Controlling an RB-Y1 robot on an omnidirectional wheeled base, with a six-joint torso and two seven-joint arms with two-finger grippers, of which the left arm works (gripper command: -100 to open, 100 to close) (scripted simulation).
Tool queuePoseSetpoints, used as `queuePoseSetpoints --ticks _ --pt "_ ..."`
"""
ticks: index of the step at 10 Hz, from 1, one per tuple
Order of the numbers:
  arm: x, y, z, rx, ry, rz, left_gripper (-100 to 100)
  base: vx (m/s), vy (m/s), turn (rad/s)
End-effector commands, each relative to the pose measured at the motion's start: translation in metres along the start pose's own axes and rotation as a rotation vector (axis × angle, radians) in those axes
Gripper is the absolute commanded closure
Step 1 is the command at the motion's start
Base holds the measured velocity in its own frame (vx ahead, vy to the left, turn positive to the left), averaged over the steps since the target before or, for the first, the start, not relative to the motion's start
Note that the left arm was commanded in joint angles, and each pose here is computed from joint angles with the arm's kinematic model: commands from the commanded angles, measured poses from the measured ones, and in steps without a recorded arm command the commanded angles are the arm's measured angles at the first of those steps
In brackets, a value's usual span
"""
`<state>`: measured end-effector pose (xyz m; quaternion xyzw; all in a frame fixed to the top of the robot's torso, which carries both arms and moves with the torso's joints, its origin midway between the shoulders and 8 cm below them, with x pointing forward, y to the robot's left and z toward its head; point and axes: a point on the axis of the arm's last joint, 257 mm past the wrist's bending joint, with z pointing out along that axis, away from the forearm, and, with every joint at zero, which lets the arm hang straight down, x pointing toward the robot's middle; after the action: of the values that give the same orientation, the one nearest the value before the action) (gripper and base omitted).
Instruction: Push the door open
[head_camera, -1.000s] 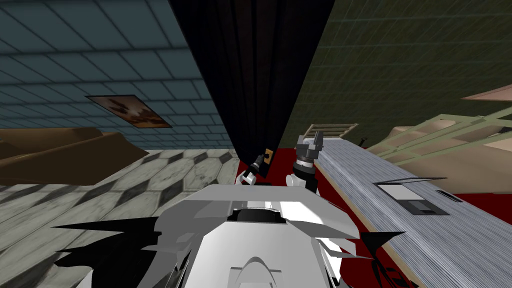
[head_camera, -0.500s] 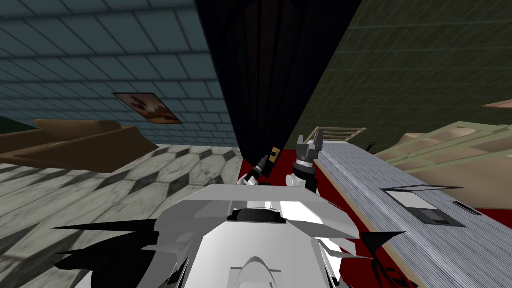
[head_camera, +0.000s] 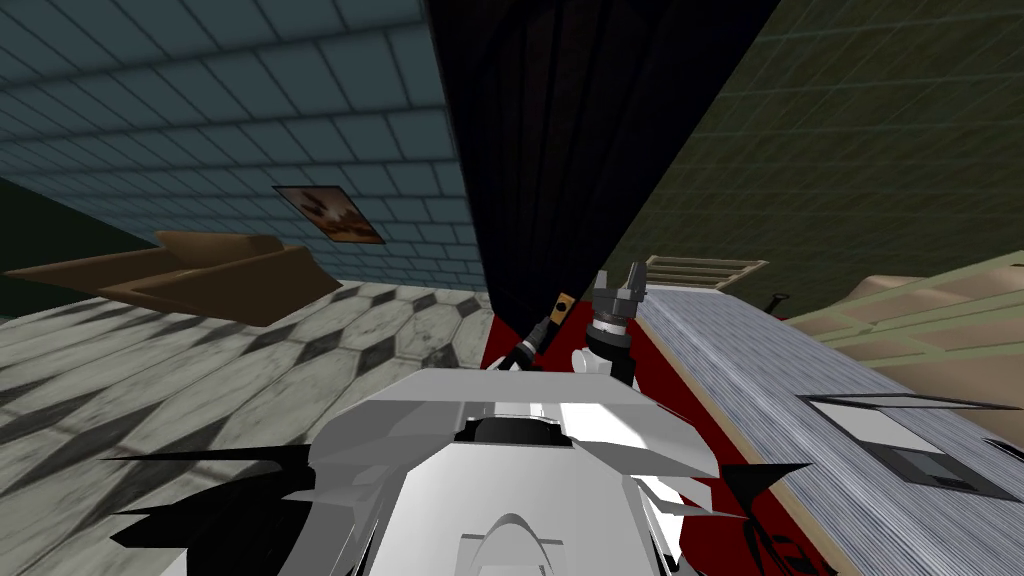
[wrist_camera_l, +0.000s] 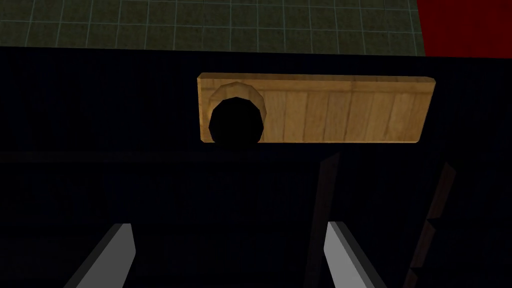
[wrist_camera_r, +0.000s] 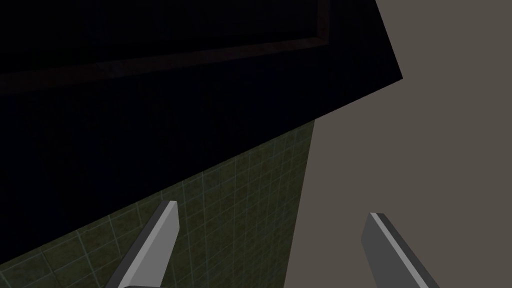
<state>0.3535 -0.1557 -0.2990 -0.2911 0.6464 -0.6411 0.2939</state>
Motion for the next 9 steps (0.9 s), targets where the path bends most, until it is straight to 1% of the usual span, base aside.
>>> queuePoseSetpoints --ticks 1,2,3,4,5,6,8,9 --pt "0.000 0.000 0.0000 0.000 0.000 0.000 -100 -0.024 0.035 0.004" --pt "-0.009 0.012 -0.0071 -0.022 0.001 0.025 -100 0.085 -0.056 -0.034" --pt "-0.015 0.017 -0.0096 -0.031 -0.001 0.036 -100 0.178 -0.138 -0.026" --pt "-0.018 0.019 -0.0098 -0.035 -0.003 0.040 -100 0.184 -0.208 -0.021" --pt "-0.019 0.018 -0.0077 -0.032 -0.006 0.038 -100 0.184 -0.244 -0.021" --pt "-0.018 0.014 -0.0034 -0.024 -0.009 0.030 -100 0.167 -0.225 -0.016" --pt "-0.012 0.001 0.0073 -0.001 -0.014 0.004 -100 0.156 -0.122 -0.018" --pt "-0.014 0.005 0.0031 -0.008 -0.012 0.012 -100 0.070 -0.046 0.002"
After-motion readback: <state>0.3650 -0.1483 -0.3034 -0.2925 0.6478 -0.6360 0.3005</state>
